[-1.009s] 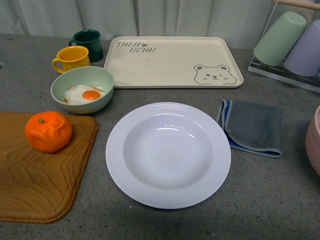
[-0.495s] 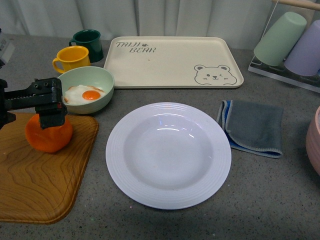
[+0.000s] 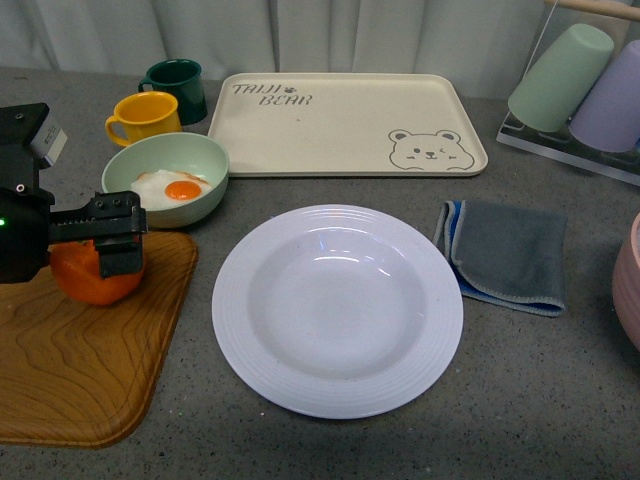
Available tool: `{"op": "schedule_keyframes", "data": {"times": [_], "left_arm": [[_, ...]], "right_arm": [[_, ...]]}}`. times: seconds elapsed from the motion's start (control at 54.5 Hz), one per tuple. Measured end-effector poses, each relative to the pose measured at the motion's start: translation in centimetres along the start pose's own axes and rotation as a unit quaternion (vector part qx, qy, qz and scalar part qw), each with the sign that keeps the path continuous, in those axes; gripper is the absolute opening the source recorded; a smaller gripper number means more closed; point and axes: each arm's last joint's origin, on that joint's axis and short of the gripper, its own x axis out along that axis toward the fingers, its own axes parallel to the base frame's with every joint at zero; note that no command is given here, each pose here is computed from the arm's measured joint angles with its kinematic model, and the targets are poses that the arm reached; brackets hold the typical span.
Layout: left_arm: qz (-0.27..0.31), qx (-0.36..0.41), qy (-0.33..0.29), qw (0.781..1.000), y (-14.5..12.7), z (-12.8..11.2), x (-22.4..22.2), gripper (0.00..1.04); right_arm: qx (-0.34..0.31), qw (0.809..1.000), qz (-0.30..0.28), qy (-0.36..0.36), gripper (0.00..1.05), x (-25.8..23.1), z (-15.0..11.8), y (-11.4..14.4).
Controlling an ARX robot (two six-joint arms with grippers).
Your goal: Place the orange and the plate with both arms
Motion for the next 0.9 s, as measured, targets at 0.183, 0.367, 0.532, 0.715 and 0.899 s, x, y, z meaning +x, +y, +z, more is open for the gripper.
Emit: {"op": "schedule_keyframes", "data": {"times": [0.183,0.367,0.532,0.715,0.899], "left_arm": [[-0.005,-0.004,0.001,1.0,-0.5,0.1,-0.6,0.56],[-0.045,0.018,-0.035,0.998,-4.1,1.2,-3.4,0.53],[-0.089,0.066,-0.052,0.992,-9.8,0.7,-4.5,0.52],[-0.118,0.092,-0.044,0.988,-14.3,-0.9,-4.0,0.52],[-0.108,0.109,-0.017,0.988,-15.9,-3.0,-1.7,0.52]], "right_arm": [[0.0,1.0,0.0,0.0,0.95,0.0,0.0,0.0],[0.0,1.0,0.0,0.0,0.95,0.0,0.0,0.0],[0.0,1.0,0.0,0.0,0.95,0.0,0.0,0.0],[0.0,1.0,0.0,0.0,0.95,0.0,0.0,0.0],[0.0,1.0,0.0,0.0,0.95,0.0,0.0,0.0]]}}
